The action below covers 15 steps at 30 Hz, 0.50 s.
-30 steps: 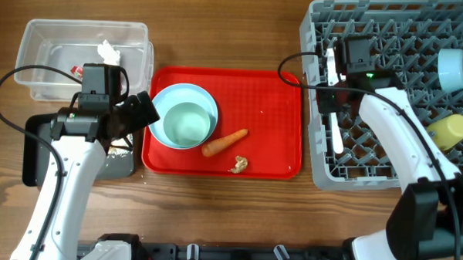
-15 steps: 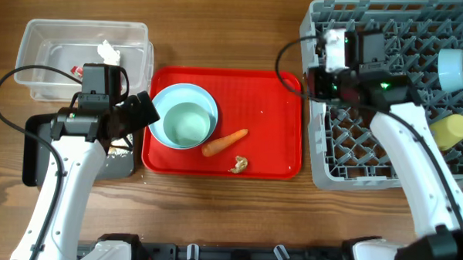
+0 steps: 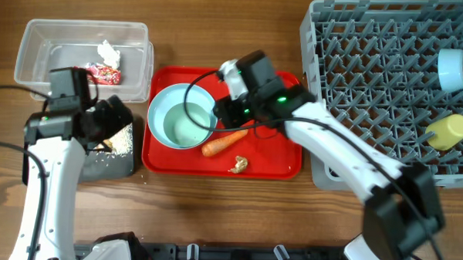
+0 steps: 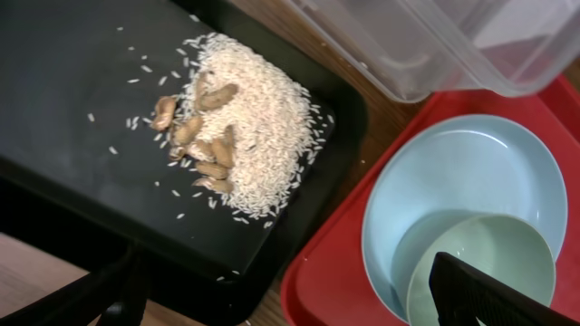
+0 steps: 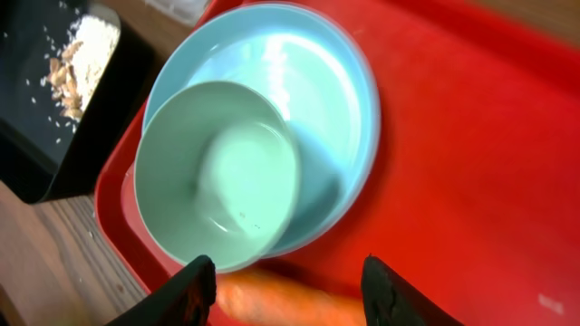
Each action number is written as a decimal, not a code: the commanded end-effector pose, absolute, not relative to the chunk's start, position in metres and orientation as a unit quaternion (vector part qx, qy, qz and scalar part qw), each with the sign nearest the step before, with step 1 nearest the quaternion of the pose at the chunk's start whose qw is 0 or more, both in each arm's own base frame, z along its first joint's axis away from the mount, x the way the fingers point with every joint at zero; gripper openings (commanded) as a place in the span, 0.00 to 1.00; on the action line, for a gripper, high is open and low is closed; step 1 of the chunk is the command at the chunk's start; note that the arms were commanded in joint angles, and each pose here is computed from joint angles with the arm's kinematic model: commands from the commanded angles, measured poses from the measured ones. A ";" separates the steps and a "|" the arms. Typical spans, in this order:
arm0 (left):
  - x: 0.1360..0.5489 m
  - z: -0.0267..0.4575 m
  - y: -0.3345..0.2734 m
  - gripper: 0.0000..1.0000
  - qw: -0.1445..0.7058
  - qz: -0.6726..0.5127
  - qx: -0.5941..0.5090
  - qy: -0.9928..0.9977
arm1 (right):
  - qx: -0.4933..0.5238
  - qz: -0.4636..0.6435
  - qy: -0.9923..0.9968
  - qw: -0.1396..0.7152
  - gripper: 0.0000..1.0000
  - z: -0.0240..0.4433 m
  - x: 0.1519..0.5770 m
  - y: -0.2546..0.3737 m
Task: Sort waste into correct bins and load items into the dishwasher rack
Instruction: 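Reach the right gripper to the green bowl and grasp its rim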
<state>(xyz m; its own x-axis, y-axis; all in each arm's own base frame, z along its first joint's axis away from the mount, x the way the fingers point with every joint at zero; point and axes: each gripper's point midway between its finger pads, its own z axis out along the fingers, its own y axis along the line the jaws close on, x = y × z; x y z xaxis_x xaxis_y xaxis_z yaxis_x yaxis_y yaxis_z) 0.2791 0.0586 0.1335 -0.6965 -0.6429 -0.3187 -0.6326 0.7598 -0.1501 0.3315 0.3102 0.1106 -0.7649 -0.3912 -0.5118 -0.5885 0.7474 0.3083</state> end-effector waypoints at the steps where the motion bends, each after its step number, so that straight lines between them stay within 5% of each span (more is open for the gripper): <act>1: 0.275 0.137 0.070 1.00 0.180 -0.019 -0.377 0.908 | -0.241 0.223 0.927 0.182 0.54 0.073 0.327 0.330; 5: 0.275 0.137 0.070 1.00 0.179 -0.019 -0.378 0.908 | -0.225 0.224 0.935 0.161 0.48 0.039 0.324 0.344; 15: 0.275 0.137 0.070 1.00 0.179 -0.020 -0.378 0.908 | -0.150 0.123 0.959 0.208 0.15 0.023 0.354 0.311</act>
